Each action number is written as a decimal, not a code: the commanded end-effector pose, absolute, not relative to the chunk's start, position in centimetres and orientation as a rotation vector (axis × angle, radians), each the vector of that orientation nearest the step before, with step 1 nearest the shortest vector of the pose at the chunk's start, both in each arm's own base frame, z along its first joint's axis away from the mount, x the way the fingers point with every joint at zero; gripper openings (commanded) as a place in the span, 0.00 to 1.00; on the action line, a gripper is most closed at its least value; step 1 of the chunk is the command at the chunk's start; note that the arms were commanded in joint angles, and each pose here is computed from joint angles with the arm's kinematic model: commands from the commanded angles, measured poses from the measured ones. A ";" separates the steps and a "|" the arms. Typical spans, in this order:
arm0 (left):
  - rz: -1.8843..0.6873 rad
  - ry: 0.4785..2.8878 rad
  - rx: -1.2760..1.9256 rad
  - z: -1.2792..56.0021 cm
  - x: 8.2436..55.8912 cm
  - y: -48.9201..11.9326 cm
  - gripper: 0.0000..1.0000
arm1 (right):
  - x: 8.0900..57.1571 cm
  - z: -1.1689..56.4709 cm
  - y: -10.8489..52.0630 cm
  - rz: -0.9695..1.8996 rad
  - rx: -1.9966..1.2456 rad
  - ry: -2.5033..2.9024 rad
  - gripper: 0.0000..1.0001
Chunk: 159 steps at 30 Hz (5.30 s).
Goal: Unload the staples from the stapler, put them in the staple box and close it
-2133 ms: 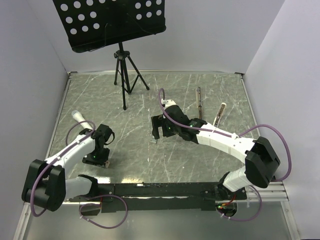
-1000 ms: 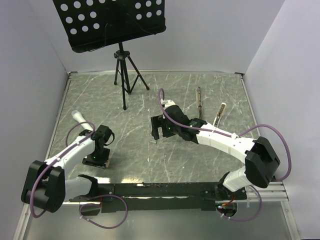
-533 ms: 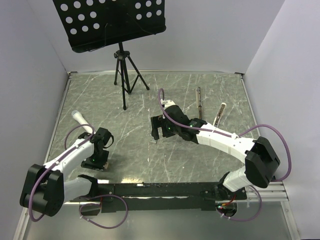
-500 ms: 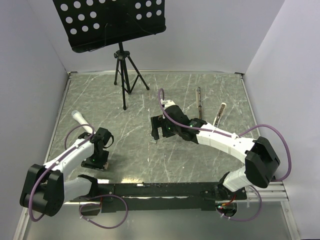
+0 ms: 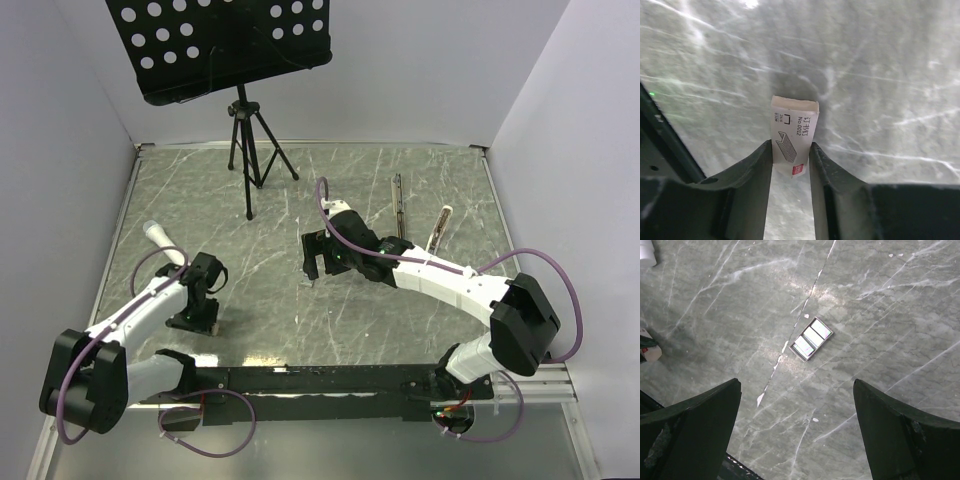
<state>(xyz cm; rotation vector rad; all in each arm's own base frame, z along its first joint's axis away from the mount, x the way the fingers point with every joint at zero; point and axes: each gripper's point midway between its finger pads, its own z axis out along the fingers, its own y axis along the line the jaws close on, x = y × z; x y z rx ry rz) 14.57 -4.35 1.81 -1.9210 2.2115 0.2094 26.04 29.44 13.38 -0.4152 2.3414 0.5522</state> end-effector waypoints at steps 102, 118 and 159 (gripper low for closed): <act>-0.481 2.260 -0.670 13.5 29.3 -5.3 0.65 | 28.2 2.4 38.5 0.527 -0.374 2.657 0.73; -0.414 2.270 -0.880 12.4 28.5 -3.8 0.65 | 27.2 5.7 40.3 0.699 -0.866 2.359 0.79; -0.333 2.459 -1.277 5.3 24.3 -3.8 0.38 | 26.9 3.6 39.0 0.328 -0.902 2.266 0.56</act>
